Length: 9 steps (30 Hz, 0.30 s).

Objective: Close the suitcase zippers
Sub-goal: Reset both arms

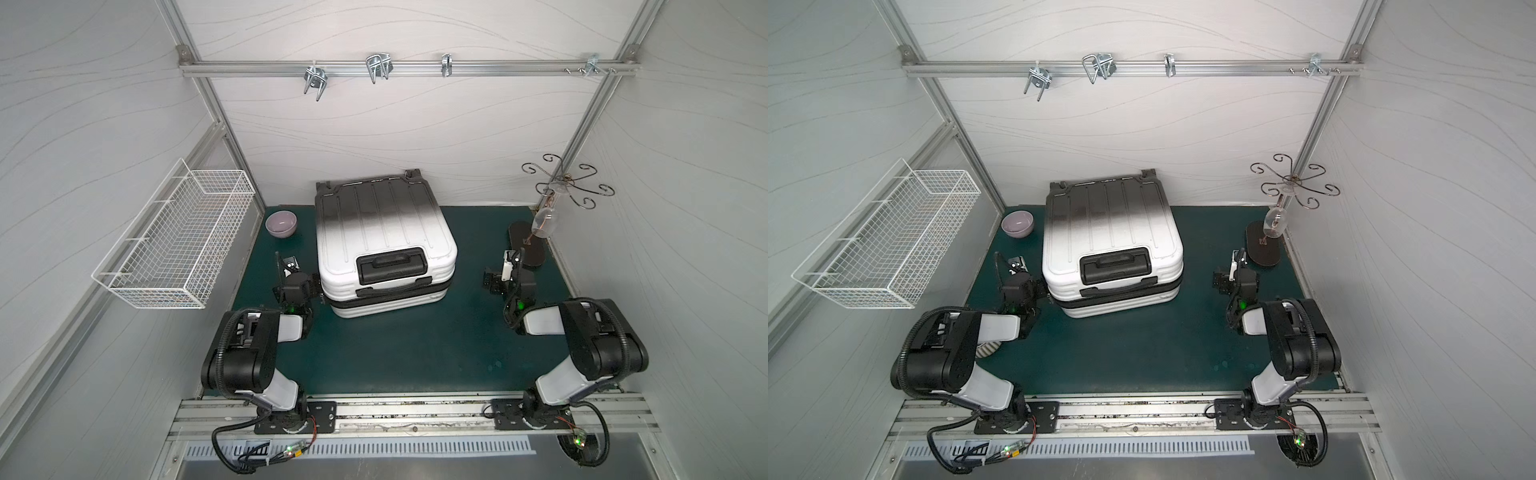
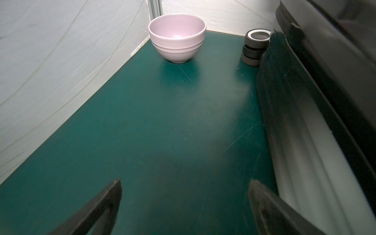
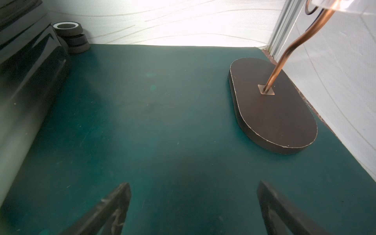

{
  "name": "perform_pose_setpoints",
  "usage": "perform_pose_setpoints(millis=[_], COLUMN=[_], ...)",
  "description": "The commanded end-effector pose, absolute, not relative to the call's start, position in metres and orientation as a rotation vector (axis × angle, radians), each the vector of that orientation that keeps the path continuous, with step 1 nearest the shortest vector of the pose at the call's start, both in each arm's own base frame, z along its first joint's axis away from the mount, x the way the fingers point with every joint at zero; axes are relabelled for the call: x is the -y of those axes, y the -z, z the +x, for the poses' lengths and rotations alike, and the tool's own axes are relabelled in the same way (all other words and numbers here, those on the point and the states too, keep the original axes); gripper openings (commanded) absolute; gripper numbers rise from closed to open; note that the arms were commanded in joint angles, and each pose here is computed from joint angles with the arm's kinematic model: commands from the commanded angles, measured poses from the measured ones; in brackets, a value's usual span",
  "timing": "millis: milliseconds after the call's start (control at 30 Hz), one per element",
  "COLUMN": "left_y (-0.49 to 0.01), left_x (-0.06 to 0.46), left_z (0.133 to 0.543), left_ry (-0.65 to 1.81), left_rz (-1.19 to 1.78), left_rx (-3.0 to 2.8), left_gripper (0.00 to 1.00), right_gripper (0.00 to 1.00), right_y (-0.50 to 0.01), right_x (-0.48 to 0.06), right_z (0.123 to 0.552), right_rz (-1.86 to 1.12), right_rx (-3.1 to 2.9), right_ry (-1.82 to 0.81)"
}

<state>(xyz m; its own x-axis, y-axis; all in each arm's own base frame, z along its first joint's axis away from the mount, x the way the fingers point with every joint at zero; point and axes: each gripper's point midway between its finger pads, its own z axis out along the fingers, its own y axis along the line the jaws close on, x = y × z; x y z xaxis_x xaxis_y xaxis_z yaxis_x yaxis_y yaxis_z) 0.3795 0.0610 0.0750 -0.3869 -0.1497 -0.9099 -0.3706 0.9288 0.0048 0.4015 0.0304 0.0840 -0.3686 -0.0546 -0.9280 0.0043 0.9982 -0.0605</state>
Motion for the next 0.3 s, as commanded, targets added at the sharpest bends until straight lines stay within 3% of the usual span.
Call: perform_pose_setpoints(millis=[0,267], left_y=[-0.0939,-0.0951], left_x=[-0.056,-0.0506], left_z=[0.3905,0.3912], left_ry=[-0.218,-0.237], left_rz=[-0.357,-0.324], left_rx=[-1.906,-1.902], left_gripper=[1.0,1.0], right_gripper=[0.99,0.99], right_y=[-0.0848,-0.0852], right_x=[-0.0294,-0.0295], right_z=[0.4002,0.4004], right_rz=[-0.033,-0.033], right_rx=[-1.95,-1.949], right_ry=[0.061,0.061])
